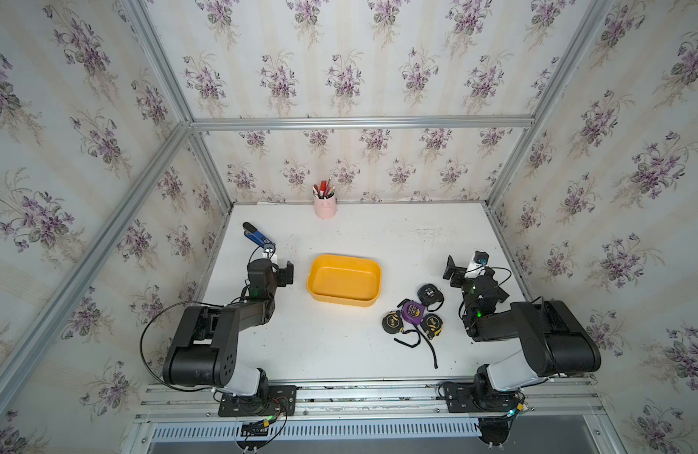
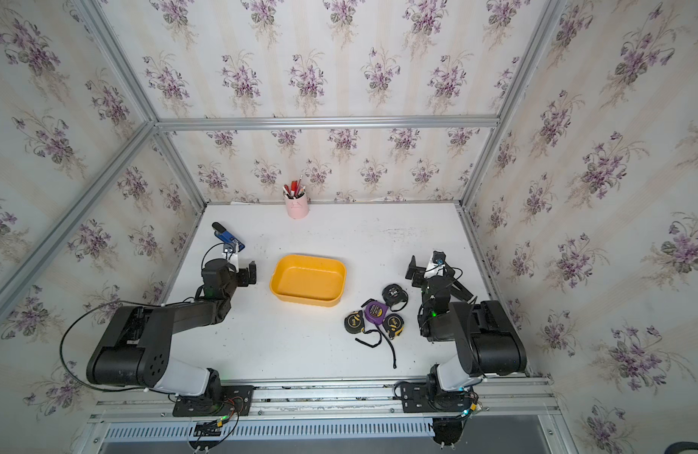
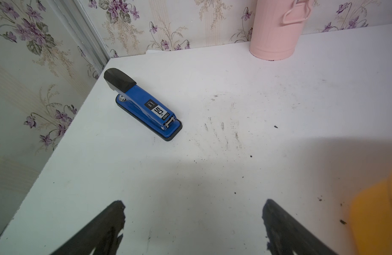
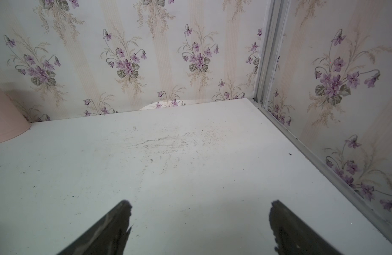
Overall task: Take the tape measure out of the storage box
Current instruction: Reset both arms
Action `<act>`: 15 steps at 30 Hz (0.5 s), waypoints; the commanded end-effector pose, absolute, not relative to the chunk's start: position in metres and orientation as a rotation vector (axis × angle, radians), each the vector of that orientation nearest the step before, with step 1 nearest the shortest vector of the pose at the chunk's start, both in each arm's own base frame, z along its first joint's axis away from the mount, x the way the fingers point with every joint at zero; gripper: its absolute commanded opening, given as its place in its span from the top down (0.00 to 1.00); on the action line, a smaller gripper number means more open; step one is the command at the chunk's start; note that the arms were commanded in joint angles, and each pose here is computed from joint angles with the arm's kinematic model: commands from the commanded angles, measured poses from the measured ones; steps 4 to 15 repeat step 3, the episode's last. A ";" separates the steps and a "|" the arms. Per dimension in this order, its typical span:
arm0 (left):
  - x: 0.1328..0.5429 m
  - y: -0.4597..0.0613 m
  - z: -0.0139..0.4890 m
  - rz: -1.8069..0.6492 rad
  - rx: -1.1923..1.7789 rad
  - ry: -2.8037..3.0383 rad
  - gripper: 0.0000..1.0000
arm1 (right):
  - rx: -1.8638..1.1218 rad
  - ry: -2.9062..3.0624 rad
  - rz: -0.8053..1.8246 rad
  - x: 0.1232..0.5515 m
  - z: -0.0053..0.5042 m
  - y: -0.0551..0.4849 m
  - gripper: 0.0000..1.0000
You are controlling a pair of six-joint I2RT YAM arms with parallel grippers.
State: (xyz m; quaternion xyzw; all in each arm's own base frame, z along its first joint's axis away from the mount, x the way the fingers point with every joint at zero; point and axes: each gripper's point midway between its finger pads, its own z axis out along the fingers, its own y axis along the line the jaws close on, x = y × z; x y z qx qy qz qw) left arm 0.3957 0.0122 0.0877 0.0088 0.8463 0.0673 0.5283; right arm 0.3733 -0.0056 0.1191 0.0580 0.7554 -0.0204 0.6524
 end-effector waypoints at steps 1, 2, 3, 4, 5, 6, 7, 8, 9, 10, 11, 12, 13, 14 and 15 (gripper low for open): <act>0.397 0.012 0.090 0.162 0.030 2.014 0.00 | 0.128 1.696 -0.044 0.373 0.124 -0.005 0.00; 0.397 0.012 0.089 0.162 0.030 2.016 0.00 | 0.128 1.697 -0.044 0.372 0.123 -0.005 0.00; 0.397 0.012 0.090 0.162 0.030 2.013 0.00 | 0.123 1.689 -0.043 0.372 0.125 -0.004 0.00; 0.397 0.012 0.090 0.162 0.030 2.013 0.00 | 0.123 1.689 -0.043 0.372 0.125 -0.004 0.00; 0.397 0.012 0.090 0.162 0.030 2.013 0.00 | 0.123 1.689 -0.043 0.372 0.125 -0.004 0.00; 0.397 0.012 0.090 0.162 0.030 2.013 0.00 | 0.123 1.689 -0.043 0.372 0.125 -0.004 0.00; 0.397 0.012 0.090 0.162 0.030 2.013 0.00 | 0.123 1.689 -0.043 0.372 0.125 -0.004 0.00; 0.397 0.012 0.090 0.162 0.030 2.013 0.00 | 0.123 1.689 -0.043 0.372 0.125 -0.004 0.00; 0.397 0.012 0.090 0.162 0.030 2.013 0.00 | 0.123 1.689 -0.043 0.372 0.125 -0.004 0.00; 0.397 0.012 0.090 0.162 0.030 2.013 0.00 | 0.123 1.689 -0.043 0.372 0.125 -0.004 0.00; 0.397 0.012 0.090 0.162 0.030 2.013 0.00 | 0.123 1.689 -0.043 0.372 0.125 -0.004 0.00; 0.397 0.012 0.090 0.162 0.030 2.013 0.00 | 0.123 1.689 -0.043 0.372 0.125 -0.004 0.00; 0.397 0.012 0.090 0.162 0.030 2.013 0.00 | 0.123 1.689 -0.043 0.372 0.125 -0.004 0.00; 0.397 0.012 0.090 0.162 0.030 2.013 0.00 | 0.123 1.689 -0.043 0.372 0.125 -0.004 0.00; 0.397 0.012 0.090 0.162 0.030 2.013 0.00 | 0.123 1.689 -0.043 0.372 0.125 -0.004 0.00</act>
